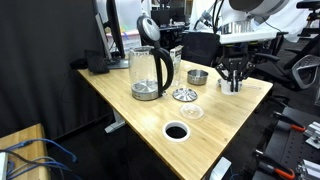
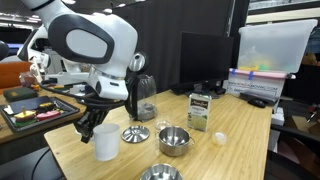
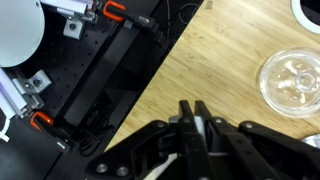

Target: Pour some contents from the white mug into the silver pan.

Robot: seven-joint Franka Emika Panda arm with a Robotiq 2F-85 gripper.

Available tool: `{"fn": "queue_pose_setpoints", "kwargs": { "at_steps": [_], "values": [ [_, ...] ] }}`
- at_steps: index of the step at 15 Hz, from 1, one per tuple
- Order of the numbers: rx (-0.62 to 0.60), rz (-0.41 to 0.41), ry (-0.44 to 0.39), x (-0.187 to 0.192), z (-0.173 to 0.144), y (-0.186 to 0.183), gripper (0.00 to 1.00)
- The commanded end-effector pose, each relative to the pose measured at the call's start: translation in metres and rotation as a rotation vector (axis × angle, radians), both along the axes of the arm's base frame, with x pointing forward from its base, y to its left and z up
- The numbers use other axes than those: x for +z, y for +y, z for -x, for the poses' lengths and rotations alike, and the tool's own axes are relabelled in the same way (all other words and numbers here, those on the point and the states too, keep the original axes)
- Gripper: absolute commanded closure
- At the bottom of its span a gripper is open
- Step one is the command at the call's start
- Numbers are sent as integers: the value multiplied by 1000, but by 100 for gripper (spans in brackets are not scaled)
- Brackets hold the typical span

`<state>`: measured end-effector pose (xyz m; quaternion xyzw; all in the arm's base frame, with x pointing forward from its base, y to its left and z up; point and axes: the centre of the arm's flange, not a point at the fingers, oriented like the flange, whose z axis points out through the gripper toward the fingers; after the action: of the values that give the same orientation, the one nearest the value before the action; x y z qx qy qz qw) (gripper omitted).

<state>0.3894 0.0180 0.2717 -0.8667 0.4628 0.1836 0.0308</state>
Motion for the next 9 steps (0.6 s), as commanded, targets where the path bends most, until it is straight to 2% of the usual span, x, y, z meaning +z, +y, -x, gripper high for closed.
{"fn": "queue_pose_setpoints", "kwargs": {
  "at_steps": [1, 2, 5, 9],
  "values": [
    [0, 0, 0, 0, 0, 0, 91],
    [-32, 5, 4, -2, -4, -3, 98],
    [-83, -28, 28, -5, -15, -12, 98],
    [-205, -175, 53, -3, -34, -43, 98]
  ]
}}
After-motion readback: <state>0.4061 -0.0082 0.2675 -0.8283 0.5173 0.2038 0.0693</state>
